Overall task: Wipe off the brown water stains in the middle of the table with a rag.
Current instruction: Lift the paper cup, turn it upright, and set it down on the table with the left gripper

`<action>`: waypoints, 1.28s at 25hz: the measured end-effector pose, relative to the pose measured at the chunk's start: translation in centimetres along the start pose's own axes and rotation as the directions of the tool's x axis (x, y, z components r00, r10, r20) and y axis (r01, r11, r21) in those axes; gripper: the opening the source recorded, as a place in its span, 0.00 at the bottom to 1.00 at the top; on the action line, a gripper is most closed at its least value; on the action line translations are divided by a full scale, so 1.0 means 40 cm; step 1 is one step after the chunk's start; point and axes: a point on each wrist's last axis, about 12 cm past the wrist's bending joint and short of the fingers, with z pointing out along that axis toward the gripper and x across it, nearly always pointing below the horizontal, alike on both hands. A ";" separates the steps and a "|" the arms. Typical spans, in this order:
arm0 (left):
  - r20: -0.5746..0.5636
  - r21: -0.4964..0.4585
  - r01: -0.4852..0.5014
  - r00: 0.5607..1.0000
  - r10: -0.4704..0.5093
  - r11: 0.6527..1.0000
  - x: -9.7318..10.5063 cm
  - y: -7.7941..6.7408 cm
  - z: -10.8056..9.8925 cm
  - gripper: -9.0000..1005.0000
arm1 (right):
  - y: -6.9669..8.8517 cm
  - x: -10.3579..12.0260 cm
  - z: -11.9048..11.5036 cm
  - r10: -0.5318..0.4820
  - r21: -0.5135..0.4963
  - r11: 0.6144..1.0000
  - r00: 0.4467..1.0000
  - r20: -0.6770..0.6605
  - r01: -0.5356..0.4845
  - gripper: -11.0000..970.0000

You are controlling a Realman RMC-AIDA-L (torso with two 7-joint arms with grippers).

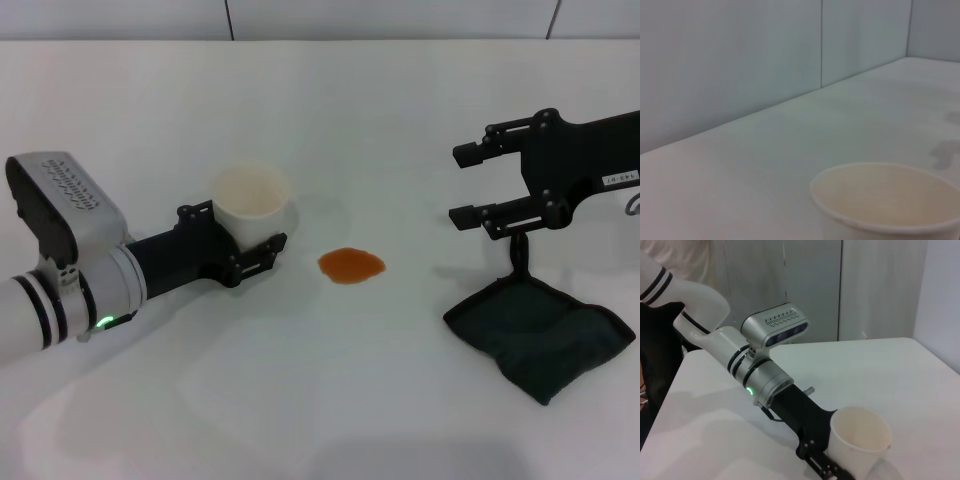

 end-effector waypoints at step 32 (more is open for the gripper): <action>0.070 -0.043 0.074 0.995 -0.071 0.996 0.038 -0.012 -0.057 0.89 | 0.004 0.005 -0.003 0.002 0.000 1.000 1.000 -0.004 -0.002 0.73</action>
